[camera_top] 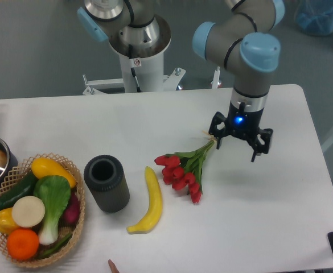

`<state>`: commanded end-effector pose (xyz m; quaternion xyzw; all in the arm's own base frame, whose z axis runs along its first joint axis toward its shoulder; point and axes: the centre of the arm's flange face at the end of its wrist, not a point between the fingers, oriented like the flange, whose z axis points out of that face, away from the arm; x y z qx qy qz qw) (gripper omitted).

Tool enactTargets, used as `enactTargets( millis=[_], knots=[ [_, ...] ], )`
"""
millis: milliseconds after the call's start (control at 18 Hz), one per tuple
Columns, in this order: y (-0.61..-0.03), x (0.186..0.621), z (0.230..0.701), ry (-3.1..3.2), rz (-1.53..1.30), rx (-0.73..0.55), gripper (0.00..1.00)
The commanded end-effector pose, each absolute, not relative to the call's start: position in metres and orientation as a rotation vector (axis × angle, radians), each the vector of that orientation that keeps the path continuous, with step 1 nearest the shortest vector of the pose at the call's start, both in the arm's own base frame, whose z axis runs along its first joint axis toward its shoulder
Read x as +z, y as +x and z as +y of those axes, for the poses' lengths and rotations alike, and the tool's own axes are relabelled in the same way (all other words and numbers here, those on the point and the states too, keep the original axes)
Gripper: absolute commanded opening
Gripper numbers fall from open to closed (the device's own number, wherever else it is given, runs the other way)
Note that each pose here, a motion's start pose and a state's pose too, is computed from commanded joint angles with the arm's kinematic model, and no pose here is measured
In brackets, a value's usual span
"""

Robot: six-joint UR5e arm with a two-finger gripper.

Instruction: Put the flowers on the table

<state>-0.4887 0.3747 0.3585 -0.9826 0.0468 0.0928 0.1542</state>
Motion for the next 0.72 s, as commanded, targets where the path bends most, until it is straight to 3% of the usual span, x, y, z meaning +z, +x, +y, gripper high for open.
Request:
enactTargets(
  millis=[222,722],
  knots=[
    [-0.5,0.354,0.356,-2.823,0.306,0.29,1.0],
    [-0.521,0.341,0.306,-2.83,0.693,0.202,1.0]
  ],
)
